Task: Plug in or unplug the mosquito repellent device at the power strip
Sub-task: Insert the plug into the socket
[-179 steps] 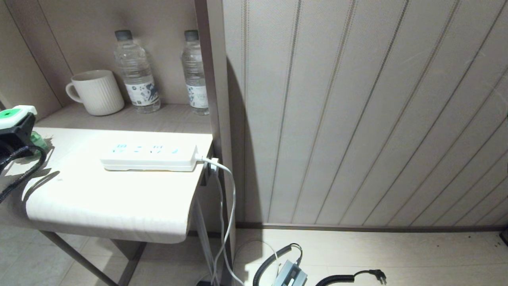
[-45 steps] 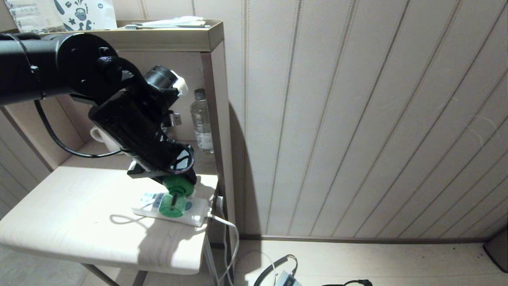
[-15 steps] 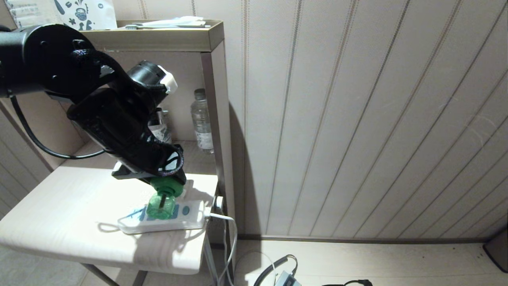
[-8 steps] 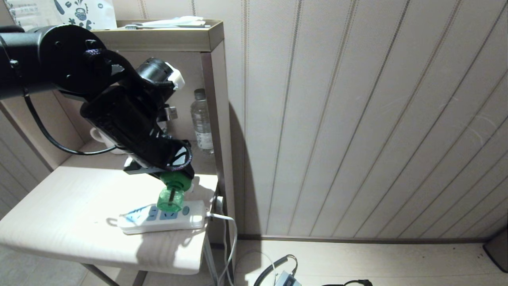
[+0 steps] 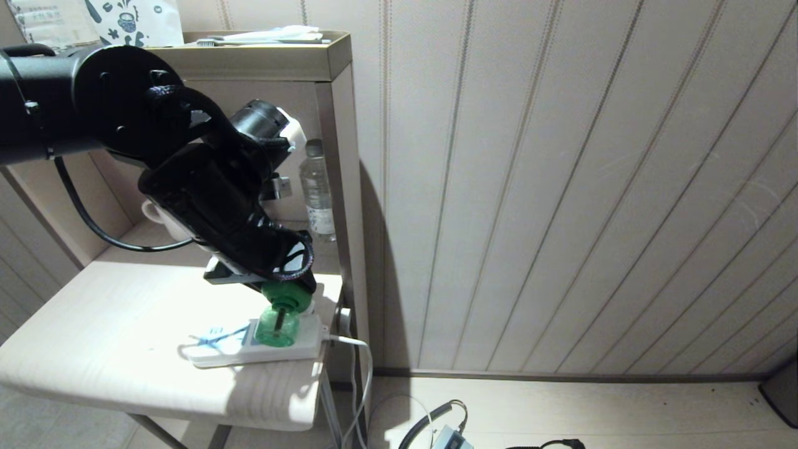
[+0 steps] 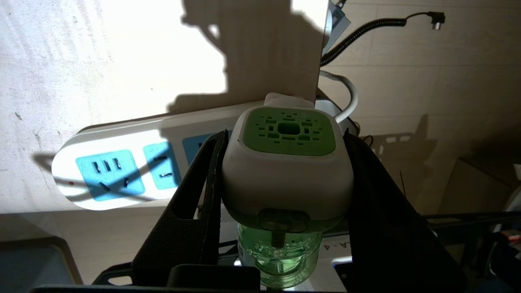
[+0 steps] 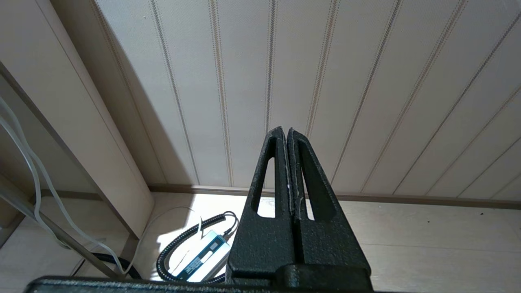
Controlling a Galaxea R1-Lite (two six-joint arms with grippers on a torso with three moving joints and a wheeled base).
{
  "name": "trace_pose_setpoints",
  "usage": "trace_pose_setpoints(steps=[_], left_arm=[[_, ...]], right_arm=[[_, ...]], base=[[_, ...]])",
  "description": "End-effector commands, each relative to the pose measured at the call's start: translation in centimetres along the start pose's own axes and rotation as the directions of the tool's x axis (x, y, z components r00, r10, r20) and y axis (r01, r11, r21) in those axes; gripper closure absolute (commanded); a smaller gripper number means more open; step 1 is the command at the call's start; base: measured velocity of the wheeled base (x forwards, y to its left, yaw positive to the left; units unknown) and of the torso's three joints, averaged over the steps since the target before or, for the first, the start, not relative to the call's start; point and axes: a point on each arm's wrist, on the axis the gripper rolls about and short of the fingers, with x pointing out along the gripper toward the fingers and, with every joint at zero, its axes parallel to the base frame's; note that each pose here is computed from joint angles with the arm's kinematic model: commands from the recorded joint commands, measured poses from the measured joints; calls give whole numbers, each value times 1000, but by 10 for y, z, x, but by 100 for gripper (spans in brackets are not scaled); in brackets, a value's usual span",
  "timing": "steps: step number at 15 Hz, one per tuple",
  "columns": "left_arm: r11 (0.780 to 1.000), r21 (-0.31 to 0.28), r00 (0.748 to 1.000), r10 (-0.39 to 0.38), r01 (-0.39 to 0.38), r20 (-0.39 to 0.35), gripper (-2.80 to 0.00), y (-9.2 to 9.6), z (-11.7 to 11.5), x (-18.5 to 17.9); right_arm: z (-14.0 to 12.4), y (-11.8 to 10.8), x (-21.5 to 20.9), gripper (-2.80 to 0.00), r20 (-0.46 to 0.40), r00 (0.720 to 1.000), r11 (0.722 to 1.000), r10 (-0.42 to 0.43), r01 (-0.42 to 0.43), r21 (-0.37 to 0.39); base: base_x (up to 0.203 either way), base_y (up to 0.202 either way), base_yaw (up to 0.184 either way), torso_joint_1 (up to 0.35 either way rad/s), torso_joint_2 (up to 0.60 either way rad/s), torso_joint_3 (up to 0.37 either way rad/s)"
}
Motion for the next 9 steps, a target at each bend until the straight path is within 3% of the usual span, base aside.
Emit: trace_pose_setpoints(steps=[1,9], left_arm=[[1000,5,1000,5,-5,-18,0,-1,-5,0],[1000,3,1000,5,-5,-15,0,1,-9,-4]], right_arm=[[0,0,0,0,-1,1000,1000,0,0,0],[0,0,0,0,-1,1000,1000,0,0,0]], base=[[0,0,0,0,0,0],[0,0,0,0,0,0]])
